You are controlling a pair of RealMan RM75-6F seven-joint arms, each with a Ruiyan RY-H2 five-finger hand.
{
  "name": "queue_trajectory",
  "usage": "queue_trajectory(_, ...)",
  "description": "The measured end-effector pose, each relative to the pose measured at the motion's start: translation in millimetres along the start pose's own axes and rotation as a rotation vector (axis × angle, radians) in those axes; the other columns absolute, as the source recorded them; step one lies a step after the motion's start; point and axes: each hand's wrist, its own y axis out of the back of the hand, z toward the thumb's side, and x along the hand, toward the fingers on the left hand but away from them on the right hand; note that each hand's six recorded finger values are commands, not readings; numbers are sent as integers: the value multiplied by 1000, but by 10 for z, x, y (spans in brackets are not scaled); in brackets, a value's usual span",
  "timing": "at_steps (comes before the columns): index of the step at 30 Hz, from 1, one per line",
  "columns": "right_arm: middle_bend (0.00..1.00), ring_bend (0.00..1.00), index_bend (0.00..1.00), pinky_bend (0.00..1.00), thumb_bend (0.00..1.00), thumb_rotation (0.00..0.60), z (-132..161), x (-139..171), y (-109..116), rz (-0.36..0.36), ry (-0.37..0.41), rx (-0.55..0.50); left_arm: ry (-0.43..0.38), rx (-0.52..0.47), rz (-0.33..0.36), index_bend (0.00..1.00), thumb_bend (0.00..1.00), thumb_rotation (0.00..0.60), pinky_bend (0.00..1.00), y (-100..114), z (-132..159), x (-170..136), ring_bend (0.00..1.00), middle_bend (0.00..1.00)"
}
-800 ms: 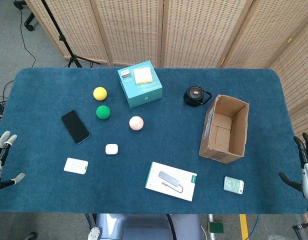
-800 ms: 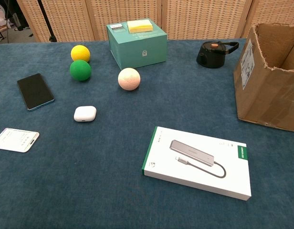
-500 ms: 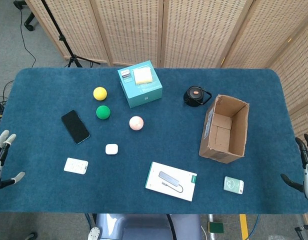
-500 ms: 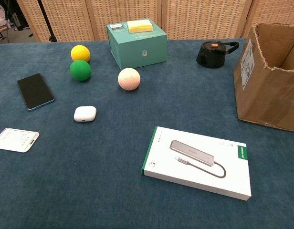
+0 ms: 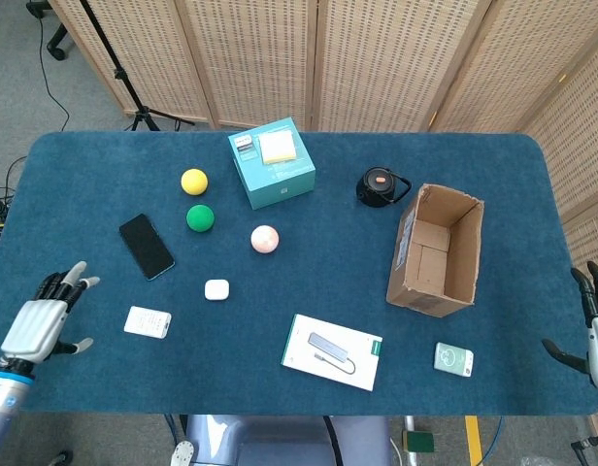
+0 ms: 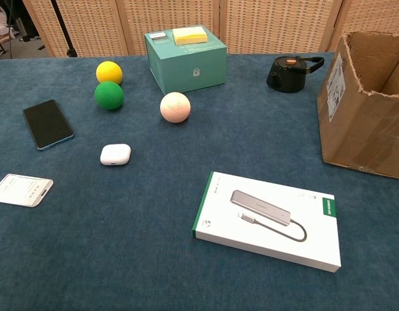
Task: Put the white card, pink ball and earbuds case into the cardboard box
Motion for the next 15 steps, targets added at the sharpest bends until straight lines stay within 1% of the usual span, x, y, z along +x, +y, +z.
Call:
queue_trajectory(2, 0, 0, 0, 0, 0, 600, -3, -12, -15, 7, -1, -2, -2, -4, -27, 317, 107, 600, 0, -117, 60, 95, 0, 0)
queue_trajectory(6, 0, 0, 0, 0, 0, 600, -1, -16, -21, 10, 0, -3, 8, -11, -55, 324, 118, 600, 0, -270, 110, 190, 0, 0)
queue_trajectory(10, 0, 0, 0, 0, 0, 600, 2, -12, -20, 12, 2, -8, 14, -7, -66, 330, 144, 600, 0, -334, 128, 235, 0, 0)
queue_trajectory(15, 0, 0, 0, 0, 0, 600, -3, -8, -18, 17, 0, -14, 0, -35, -79, 333, 177, 600, 0, -413, 239, 306, 0, 0)
